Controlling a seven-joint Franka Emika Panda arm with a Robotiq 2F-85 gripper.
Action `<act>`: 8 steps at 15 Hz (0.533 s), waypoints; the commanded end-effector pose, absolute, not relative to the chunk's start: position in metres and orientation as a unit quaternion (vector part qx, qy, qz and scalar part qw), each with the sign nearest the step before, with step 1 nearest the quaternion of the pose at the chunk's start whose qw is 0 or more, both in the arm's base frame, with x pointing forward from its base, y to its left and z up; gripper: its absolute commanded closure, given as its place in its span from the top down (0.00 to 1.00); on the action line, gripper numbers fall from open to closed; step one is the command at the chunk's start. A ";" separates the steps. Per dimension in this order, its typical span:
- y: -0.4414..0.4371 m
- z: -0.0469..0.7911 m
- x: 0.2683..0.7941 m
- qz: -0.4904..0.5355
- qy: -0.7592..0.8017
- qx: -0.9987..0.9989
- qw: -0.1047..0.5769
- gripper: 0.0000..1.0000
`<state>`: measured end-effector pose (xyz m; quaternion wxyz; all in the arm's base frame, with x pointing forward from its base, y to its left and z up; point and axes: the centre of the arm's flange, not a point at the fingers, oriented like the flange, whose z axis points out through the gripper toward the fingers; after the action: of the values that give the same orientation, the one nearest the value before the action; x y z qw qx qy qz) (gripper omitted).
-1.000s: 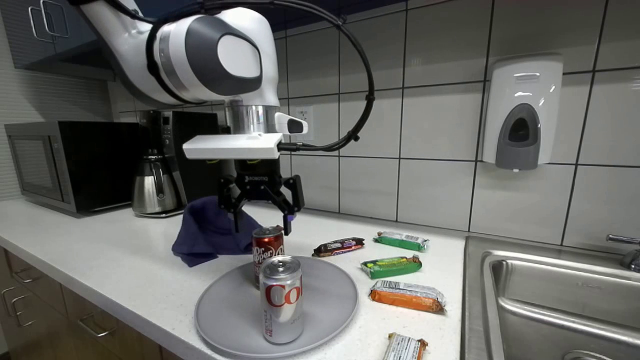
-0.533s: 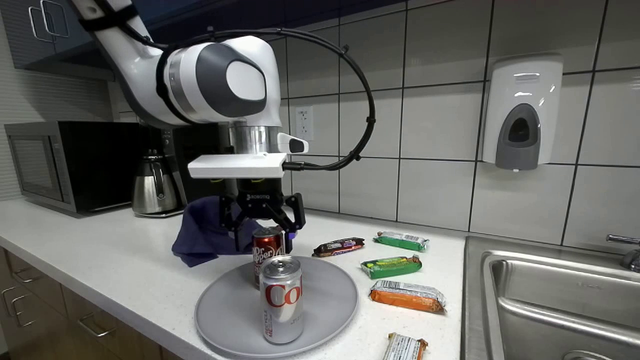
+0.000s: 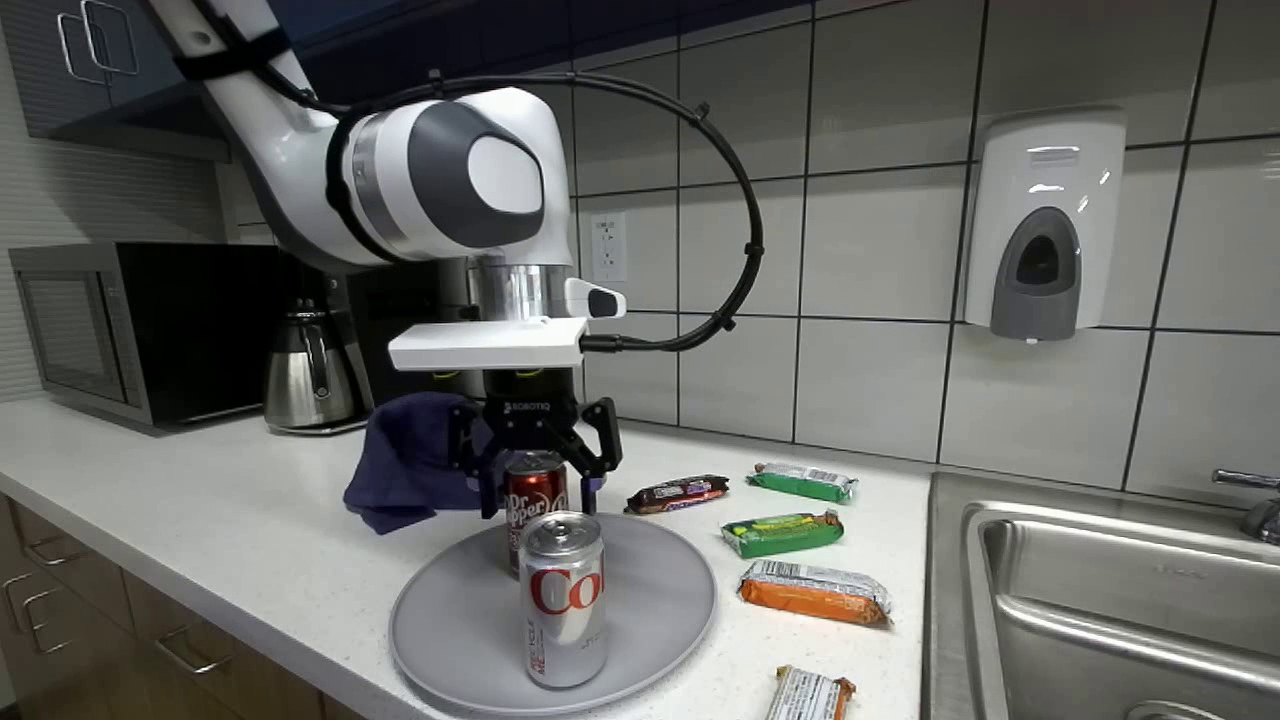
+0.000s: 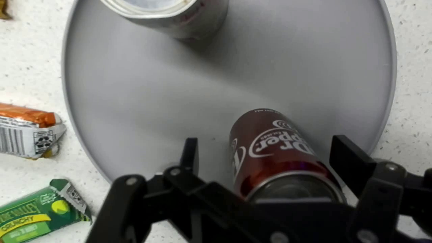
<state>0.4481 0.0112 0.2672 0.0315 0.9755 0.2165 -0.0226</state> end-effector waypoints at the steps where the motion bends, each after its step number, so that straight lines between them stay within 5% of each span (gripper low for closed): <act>1: 0.011 0.267 0.449 -0.023 0.216 0.976 0.032 1.00; 8: 0.017 0.267 0.452 -0.017 0.221 0.975 0.035 1.00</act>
<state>0.4487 0.0136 0.2660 0.0313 0.9749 0.2190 -0.0236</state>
